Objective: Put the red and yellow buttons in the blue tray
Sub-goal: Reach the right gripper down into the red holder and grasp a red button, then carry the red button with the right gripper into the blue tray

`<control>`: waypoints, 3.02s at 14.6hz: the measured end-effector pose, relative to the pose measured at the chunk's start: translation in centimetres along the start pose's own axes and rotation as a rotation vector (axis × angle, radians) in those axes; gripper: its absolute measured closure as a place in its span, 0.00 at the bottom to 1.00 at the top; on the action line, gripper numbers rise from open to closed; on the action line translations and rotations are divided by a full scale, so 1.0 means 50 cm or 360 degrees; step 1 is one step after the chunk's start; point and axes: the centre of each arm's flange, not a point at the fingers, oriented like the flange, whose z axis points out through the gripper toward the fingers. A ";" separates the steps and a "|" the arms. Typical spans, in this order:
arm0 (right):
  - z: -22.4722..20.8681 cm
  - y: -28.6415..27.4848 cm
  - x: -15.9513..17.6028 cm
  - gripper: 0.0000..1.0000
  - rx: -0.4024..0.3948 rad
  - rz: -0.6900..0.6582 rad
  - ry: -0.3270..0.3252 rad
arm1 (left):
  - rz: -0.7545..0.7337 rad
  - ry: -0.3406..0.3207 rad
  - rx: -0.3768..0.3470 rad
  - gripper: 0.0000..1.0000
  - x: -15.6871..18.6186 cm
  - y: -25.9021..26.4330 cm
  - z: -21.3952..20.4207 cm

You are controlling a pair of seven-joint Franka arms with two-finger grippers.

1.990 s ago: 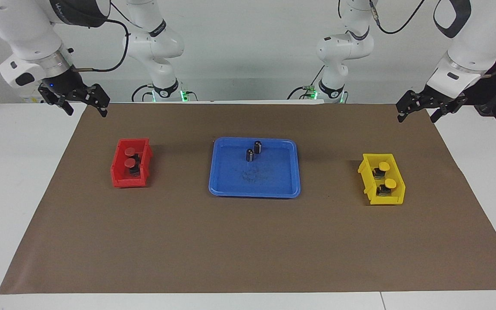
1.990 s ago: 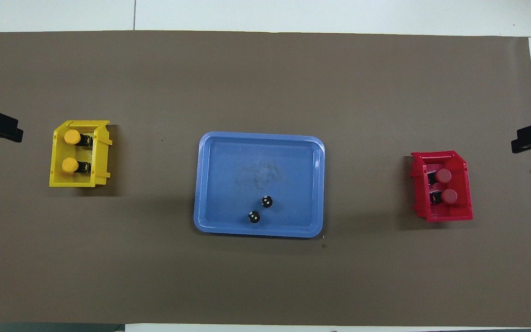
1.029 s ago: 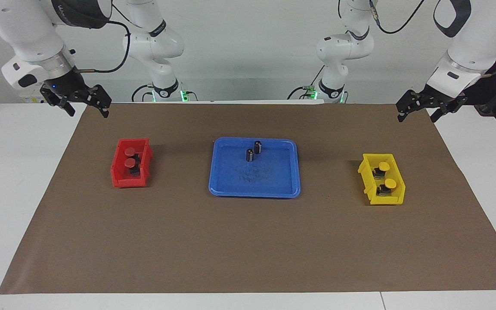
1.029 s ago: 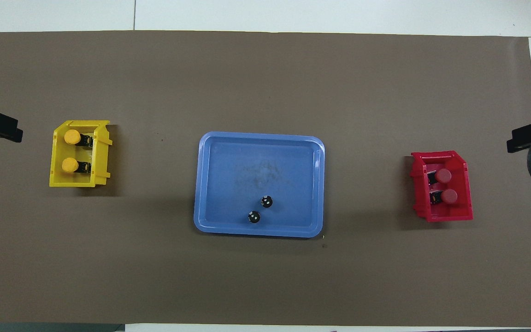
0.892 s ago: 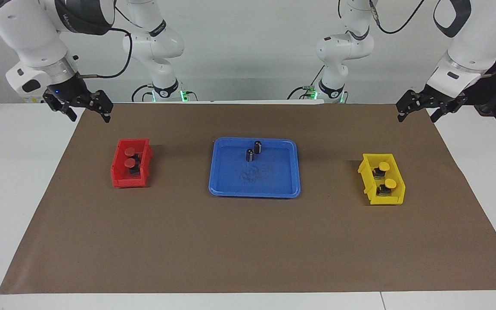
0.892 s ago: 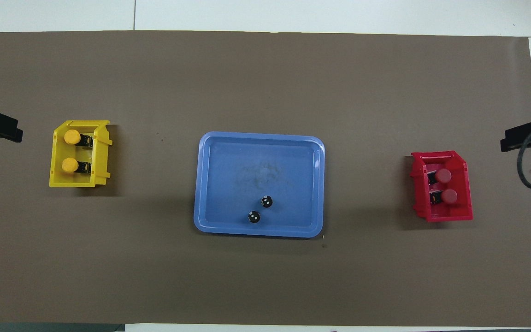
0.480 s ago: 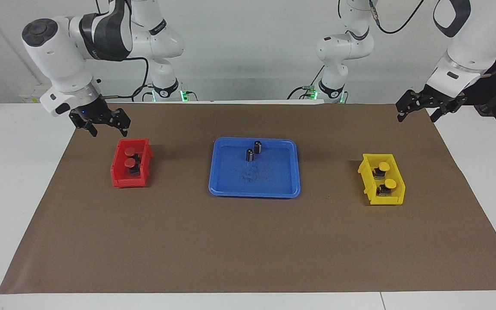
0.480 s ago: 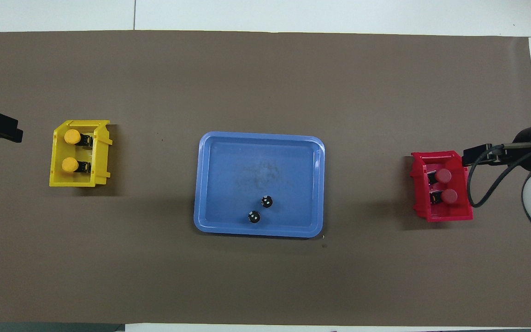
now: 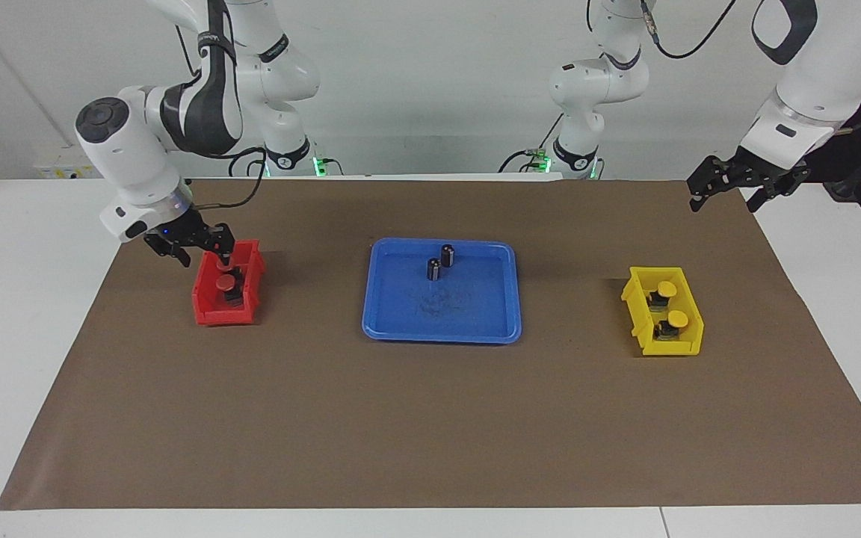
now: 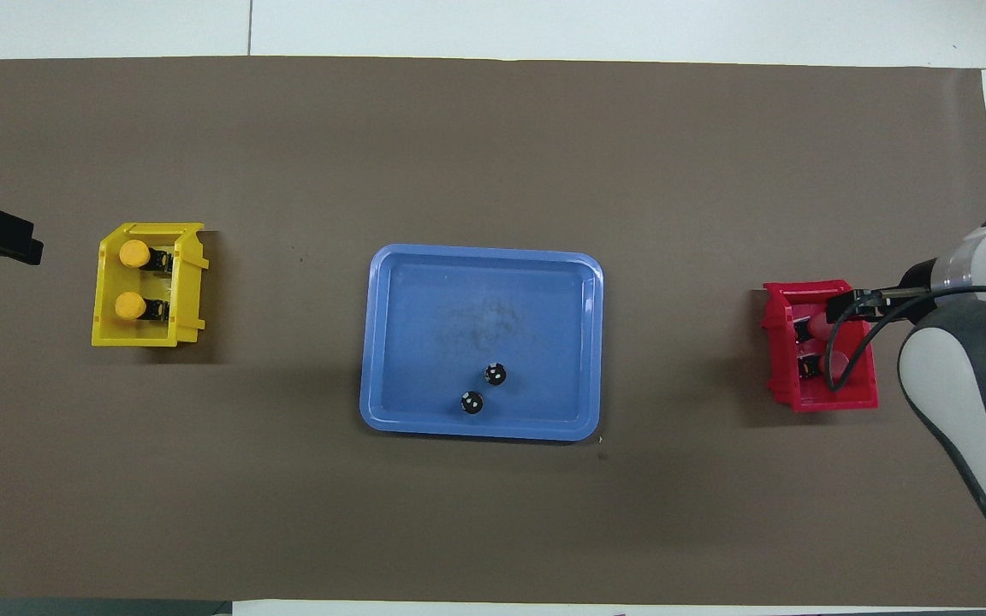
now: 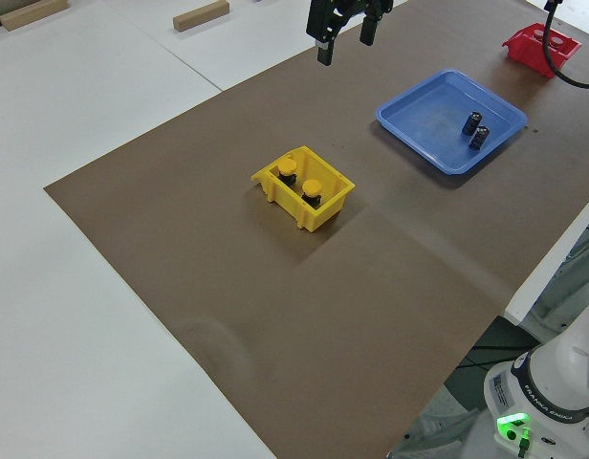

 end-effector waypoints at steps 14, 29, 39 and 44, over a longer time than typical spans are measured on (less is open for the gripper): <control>0.142 0.043 -0.020 0.37 -0.0015 0.0009 0.0040 | 0.0011 -0.0001 0.0000 0.00 0.000 0.004 0.000; -0.088 -0.129 0.094 0.59 -0.0001 -0.0091 -0.0028 | 0.0011 -0.0001 0.0001 0.00 0.000 0.004 -0.001; 0.013 -0.712 0.085 0.59 0.0032 0.0284 0.0130 | 0.0002 -0.0100 -0.0006 0.00 -0.020 0.000 0.007; 0.120 -0.823 0.048 0.59 0.0011 0.0311 0.0111 | -0.0055 -0.0020 0.0007 0.01 -0.015 -0.002 0.033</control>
